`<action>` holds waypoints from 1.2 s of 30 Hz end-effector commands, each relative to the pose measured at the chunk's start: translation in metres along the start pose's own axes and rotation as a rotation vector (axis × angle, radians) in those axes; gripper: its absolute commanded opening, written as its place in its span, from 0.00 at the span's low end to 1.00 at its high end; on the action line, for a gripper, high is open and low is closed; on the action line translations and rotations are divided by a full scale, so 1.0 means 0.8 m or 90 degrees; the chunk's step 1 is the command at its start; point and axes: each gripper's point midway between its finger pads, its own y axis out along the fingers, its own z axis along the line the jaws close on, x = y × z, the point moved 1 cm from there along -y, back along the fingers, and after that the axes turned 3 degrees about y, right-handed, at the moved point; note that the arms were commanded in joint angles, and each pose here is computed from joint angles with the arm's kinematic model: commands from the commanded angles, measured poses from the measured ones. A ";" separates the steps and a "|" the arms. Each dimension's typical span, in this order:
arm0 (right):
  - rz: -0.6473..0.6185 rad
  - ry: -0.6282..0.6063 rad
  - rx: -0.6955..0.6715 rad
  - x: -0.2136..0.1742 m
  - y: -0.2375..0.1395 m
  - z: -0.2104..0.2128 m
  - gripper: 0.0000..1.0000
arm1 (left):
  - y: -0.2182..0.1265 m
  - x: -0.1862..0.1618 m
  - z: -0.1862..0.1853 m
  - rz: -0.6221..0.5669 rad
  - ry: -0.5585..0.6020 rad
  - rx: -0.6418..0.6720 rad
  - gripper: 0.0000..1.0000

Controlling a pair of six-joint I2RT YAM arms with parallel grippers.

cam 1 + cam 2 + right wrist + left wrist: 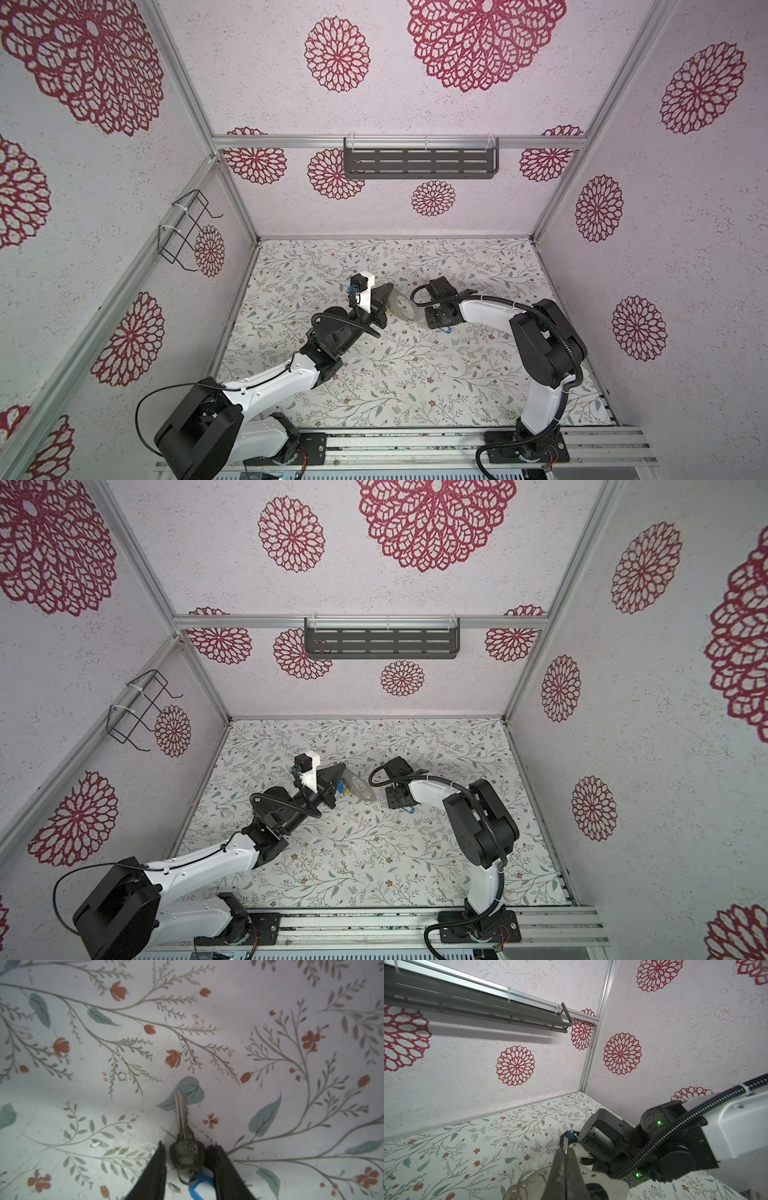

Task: Remove the keys from the keyring
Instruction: 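Carry the blue-tagged key away with the right gripper and lower it, then release the key with the right gripper while the left gripper lowers the plate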

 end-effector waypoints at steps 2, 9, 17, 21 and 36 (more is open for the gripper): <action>0.093 -0.014 -0.094 -0.055 0.014 -0.037 0.22 | -0.006 0.027 0.001 -0.048 0.000 -0.005 0.00; 0.080 0.021 -0.130 -0.052 0.005 -0.060 0.15 | -0.009 0.029 0.003 -0.049 0.001 -0.003 0.00; 0.072 0.110 -0.154 -0.056 -0.011 -0.122 0.14 | -0.012 0.032 0.008 -0.052 0.003 0.003 0.00; 0.071 0.143 -0.183 -0.057 -0.021 -0.157 0.14 | -0.011 0.033 0.008 -0.052 0.001 -0.001 0.00; -0.054 0.173 -0.029 -0.005 -0.092 -0.128 0.56 | 0.044 0.025 0.004 -0.001 -0.028 -0.064 0.00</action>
